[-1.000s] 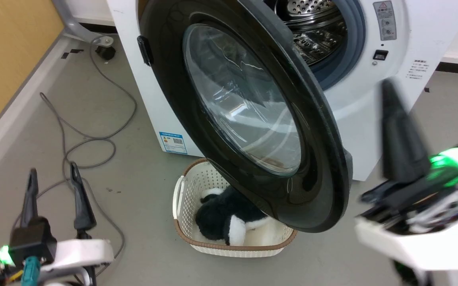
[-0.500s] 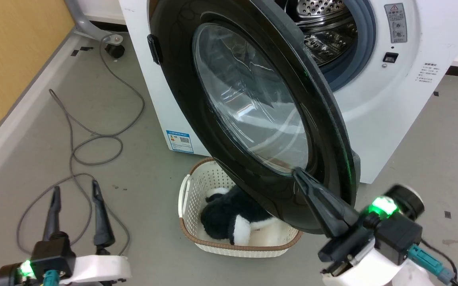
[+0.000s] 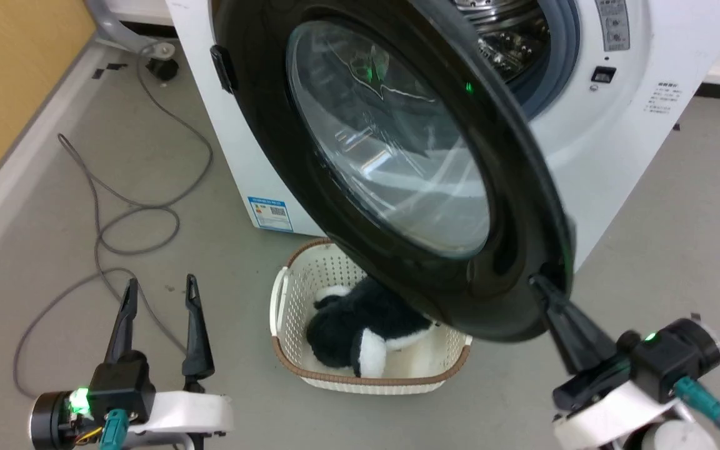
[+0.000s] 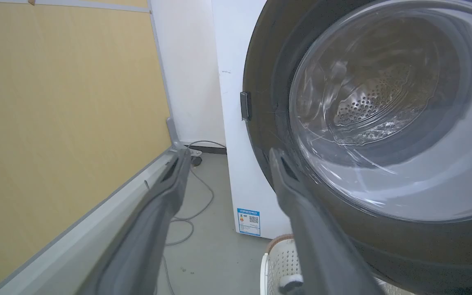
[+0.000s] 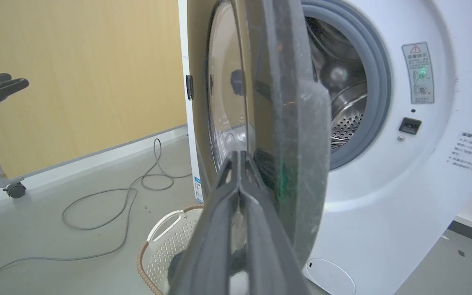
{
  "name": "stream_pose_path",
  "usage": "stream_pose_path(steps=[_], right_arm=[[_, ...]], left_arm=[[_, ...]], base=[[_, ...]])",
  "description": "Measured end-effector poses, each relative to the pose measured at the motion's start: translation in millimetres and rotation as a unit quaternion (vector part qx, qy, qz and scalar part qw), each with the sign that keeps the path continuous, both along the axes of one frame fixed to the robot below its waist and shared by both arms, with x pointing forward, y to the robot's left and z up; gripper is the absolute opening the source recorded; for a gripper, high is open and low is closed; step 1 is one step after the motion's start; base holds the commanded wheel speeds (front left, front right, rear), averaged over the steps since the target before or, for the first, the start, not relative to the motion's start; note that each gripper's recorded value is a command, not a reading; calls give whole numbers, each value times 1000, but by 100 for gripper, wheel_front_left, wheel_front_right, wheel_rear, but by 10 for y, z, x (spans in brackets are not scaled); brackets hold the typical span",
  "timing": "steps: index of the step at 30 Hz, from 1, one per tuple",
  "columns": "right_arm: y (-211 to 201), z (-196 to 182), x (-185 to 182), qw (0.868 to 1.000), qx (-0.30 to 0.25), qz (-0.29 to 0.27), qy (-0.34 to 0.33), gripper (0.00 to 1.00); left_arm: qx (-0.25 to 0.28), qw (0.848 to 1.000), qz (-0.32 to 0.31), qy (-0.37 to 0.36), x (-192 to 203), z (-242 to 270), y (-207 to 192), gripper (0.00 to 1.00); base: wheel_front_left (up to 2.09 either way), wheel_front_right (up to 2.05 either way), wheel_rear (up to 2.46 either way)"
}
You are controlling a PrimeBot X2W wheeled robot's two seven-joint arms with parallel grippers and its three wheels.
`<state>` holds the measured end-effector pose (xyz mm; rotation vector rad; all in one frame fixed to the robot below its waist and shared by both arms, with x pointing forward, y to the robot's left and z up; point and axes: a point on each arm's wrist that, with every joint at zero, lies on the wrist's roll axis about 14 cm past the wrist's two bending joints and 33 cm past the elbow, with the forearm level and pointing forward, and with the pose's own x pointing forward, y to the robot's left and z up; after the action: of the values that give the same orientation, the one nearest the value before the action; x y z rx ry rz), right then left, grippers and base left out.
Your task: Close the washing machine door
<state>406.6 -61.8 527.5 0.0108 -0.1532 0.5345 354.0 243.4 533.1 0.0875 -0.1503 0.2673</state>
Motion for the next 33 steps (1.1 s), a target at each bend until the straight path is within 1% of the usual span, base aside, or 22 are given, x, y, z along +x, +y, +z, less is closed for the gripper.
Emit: stream_pose_path(steps=[3,7,11,18,25,33], right_arm=[[-138,-71,131,1000,-9,-26,6,0],[-358,-112,396,998,-11,-68,10,0],[-507,-168,668,995,-14,-96,14,0],[-672,-209,1167,993,-31,-115,10,0],[-825,-244,1650,990,-63,-129,4,0],[-944,-341,2023,985,-74,-152,23,0]], left_arm=[[1,1000,-8,3,69,-21,-52,100],[-1,1000,-18,7,179,-57,-117,100],[-1,1000,-25,12,298,-108,-166,100],[-3,999,-30,26,512,-241,-215,100],[-1,999,-35,38,671,-359,-234,100],[1,998,-30,50,718,-450,-205,100]], base=[[0,0,0],[0,0,0],[0,0,0],[0,0,0],[0,0,0],[0,0,0]])
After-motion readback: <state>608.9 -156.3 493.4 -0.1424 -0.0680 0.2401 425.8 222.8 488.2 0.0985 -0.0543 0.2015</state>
